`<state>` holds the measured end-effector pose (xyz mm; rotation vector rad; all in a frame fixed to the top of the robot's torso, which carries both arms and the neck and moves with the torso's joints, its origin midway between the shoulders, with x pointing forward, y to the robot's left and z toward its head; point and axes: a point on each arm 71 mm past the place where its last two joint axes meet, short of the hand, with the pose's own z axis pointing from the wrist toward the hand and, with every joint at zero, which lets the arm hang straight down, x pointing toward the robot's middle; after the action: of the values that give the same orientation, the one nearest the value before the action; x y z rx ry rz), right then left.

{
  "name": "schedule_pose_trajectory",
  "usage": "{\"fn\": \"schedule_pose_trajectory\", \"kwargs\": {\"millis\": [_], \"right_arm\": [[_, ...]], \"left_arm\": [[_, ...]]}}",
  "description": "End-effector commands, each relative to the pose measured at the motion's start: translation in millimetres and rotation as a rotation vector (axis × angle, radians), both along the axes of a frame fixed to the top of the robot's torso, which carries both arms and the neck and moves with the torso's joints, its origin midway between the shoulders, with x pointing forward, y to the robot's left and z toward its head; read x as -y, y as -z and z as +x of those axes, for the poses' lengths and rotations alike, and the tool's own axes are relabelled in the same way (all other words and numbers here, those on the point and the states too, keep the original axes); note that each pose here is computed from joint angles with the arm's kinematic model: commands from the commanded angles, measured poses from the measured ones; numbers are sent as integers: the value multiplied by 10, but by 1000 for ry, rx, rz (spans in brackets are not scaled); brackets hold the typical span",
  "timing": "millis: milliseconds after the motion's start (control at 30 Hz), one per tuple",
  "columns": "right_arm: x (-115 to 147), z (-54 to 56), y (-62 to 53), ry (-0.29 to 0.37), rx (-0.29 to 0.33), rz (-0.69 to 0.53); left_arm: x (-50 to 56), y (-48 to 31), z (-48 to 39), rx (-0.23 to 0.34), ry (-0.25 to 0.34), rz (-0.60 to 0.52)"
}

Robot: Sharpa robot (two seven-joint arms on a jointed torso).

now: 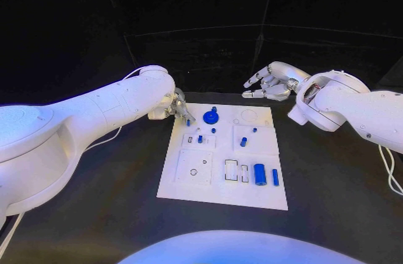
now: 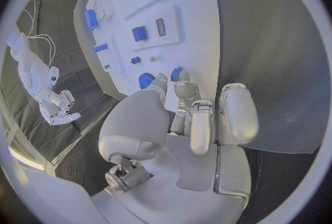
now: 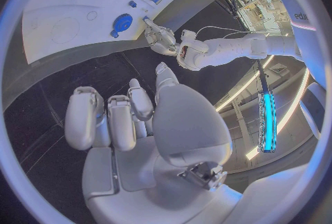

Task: Assemble the parts on the task board

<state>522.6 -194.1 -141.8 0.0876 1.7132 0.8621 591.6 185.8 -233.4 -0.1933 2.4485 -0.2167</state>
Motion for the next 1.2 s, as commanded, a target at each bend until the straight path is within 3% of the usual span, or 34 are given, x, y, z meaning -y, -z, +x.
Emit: {"fn": "schedule_pose_trajectory", "kwargs": {"millis": [33, 733, 1200], "right_arm": [[-7, -1, -13, -9, 3, -1], [-15, 0, -10, -11, -1, -3], [-15, -3, -6, -14, -7, -6]], "left_arm": [[13, -3, -5, -9, 18, 4], [36, -5, 1, -3, 29, -13], [-23, 1, 13, -13, 19, -38]]}}
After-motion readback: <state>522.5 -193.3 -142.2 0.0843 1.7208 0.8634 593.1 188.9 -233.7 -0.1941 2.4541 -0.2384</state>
